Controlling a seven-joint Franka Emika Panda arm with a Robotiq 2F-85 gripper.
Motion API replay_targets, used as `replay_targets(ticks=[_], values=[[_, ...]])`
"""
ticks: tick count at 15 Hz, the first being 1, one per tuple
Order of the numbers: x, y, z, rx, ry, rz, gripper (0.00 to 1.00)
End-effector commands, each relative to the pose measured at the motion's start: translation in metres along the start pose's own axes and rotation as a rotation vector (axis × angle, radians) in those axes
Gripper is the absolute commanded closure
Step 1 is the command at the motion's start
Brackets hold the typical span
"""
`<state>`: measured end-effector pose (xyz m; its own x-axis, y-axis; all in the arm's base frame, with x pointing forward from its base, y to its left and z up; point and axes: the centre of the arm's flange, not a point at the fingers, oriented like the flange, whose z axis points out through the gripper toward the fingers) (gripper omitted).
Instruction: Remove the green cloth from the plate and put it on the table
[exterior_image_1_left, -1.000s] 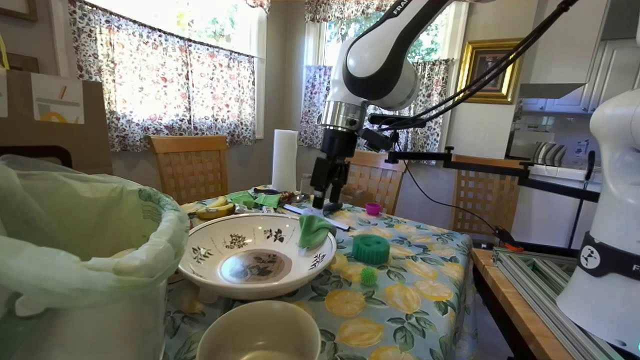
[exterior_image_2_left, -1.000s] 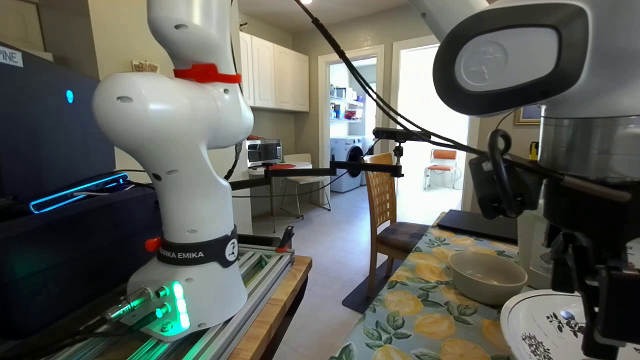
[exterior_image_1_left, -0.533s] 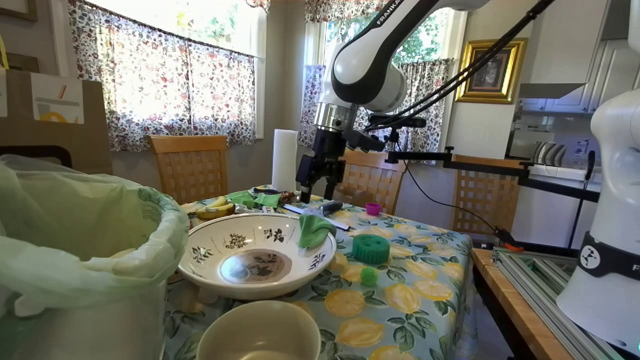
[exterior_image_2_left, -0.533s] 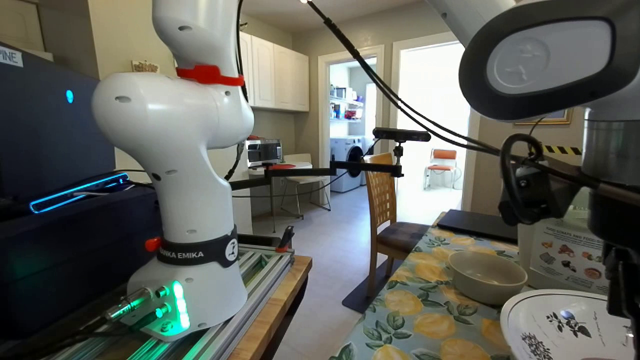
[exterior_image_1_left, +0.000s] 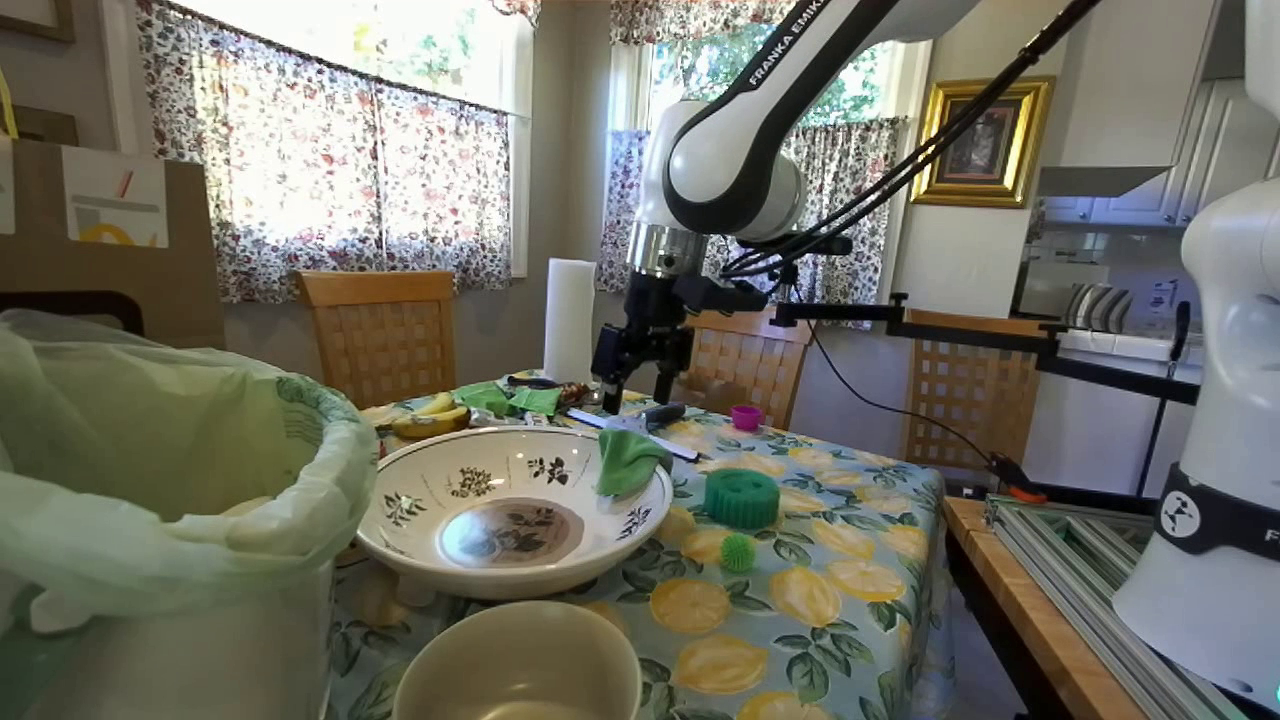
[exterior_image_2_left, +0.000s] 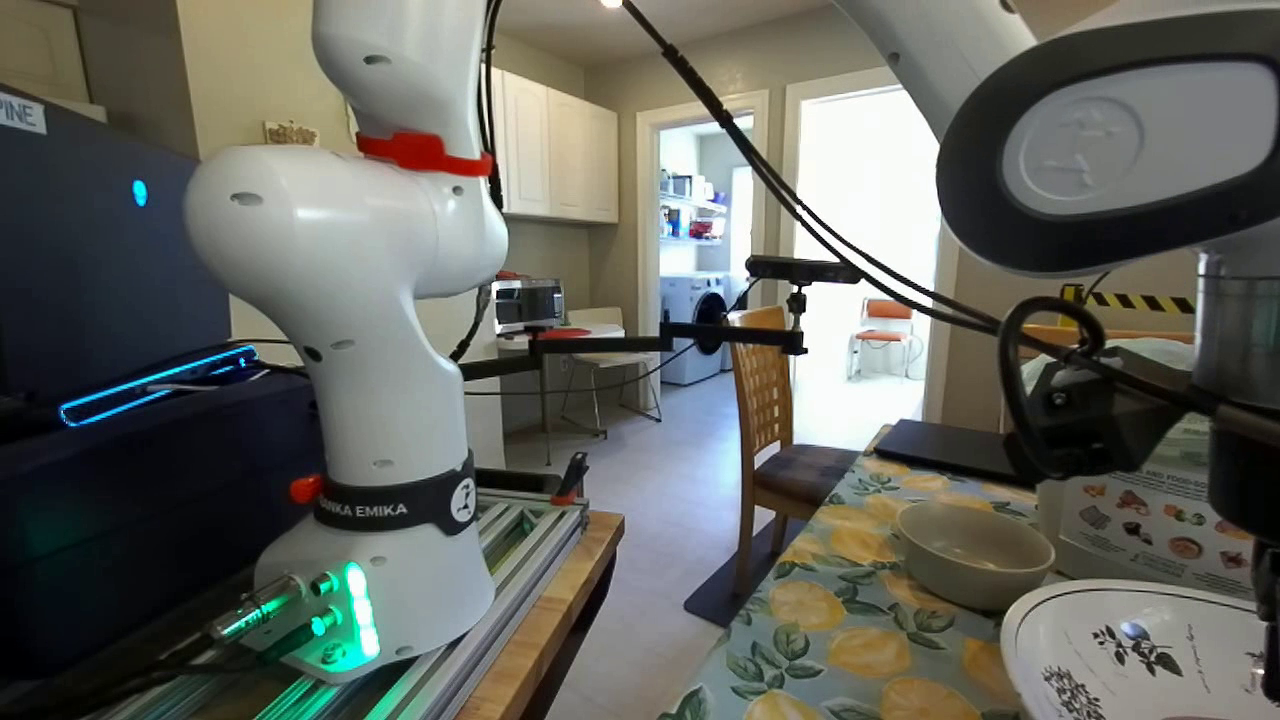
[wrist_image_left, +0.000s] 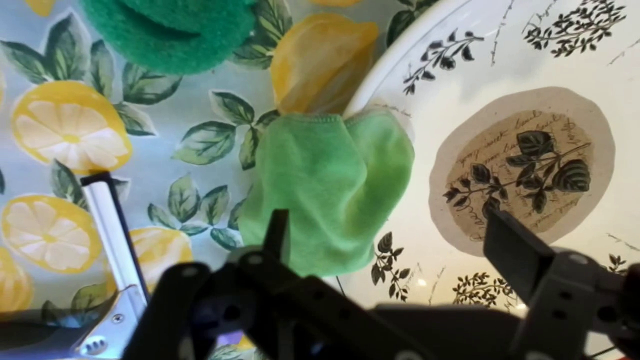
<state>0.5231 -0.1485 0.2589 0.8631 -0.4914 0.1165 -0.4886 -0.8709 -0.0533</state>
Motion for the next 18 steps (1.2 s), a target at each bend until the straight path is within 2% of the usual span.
replay_targets(ticks=[1,9,18], values=[[0.0,0.0,0.0,0.0,0.0,0.0,0.0],[0.002,-0.001,0.001,0.001,0.004,0.002,0.0],[0.025,0.002,0.012,-0.008,0.014,0.051,0.0]])
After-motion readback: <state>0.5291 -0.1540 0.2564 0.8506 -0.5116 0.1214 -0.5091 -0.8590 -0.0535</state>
